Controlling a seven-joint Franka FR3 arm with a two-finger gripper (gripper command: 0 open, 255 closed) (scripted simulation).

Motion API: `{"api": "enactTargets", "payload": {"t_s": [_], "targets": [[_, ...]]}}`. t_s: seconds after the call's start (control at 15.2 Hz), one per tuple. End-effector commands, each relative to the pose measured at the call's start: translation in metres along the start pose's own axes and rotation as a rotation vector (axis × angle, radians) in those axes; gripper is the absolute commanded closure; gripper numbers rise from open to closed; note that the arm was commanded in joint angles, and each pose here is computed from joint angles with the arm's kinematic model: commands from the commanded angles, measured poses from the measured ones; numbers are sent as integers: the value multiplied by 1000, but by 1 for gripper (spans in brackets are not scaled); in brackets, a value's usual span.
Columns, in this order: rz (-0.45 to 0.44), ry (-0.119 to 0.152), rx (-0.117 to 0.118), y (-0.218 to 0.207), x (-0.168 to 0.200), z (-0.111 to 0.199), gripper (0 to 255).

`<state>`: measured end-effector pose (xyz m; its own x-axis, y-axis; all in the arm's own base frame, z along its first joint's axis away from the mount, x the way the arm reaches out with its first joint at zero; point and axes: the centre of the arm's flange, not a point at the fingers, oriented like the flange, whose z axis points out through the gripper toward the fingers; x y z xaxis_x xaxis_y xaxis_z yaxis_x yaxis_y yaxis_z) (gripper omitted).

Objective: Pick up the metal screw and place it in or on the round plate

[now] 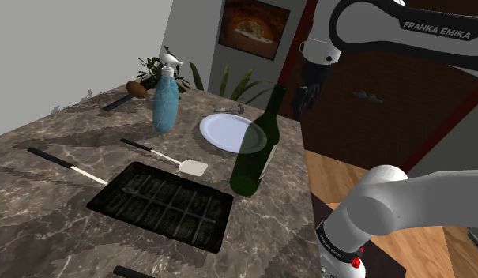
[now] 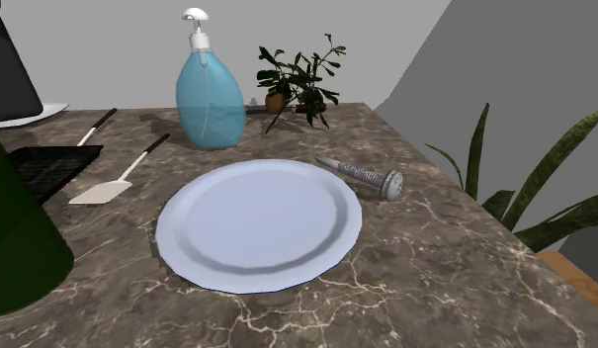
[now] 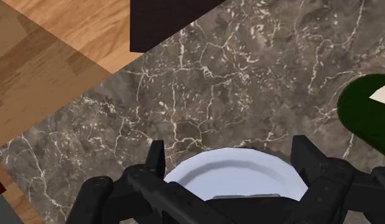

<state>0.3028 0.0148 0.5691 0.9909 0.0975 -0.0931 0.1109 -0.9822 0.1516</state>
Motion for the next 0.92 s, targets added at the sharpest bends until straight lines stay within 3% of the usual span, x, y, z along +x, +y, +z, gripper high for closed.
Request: {"api": "enactTargets", "payload": {"t_s": [0.0, 0.86], "targets": [[0, 0, 0, 0, 0, 0, 0], [-504, 34, 76, 103, 131, 53, 0]]}}
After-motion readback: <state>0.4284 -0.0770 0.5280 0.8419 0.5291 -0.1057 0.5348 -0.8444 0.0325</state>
